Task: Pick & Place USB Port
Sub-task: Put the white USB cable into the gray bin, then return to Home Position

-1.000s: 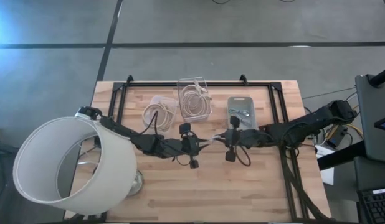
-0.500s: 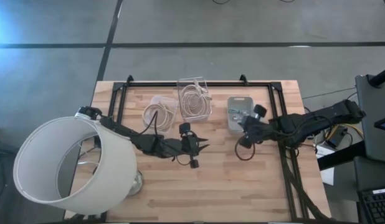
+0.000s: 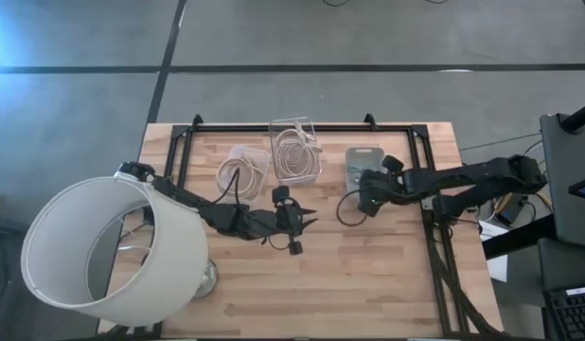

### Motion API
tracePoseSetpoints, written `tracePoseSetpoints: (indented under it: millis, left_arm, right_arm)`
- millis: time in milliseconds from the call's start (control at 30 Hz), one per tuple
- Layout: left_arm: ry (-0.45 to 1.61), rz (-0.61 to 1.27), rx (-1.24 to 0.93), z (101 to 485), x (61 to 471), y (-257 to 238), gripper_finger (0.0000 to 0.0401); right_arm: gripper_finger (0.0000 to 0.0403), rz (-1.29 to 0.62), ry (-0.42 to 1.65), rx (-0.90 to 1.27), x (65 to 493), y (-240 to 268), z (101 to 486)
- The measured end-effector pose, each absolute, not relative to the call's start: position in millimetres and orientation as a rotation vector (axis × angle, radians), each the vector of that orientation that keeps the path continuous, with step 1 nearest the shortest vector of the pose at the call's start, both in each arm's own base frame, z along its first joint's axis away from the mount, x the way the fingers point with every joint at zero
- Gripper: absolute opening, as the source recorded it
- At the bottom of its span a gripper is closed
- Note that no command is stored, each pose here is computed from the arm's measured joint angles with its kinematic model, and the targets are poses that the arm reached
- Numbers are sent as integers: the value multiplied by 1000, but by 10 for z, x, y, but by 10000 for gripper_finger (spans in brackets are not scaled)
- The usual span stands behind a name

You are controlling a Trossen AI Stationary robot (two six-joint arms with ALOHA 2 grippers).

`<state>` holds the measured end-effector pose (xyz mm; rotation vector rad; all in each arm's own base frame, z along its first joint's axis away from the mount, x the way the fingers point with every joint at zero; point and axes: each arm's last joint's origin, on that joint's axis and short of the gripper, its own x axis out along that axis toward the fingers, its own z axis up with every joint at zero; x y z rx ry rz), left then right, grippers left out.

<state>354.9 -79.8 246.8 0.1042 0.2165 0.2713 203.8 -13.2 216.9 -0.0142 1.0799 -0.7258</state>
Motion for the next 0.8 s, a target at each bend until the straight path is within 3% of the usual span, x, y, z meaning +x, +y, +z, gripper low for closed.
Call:
tracePoseSetpoints:
  millis: [367, 800]
  left_arm:
    - [218, 272, 105, 2466, 3548, -798, 94]
    - [219, 271, 106, 2465, 3548, -798, 94]
  right_arm:
    - [38, -721, 1293, 9, 2187, -363, 1858]
    - [113, -680, 1338, 14, 2188, -461, 1827]
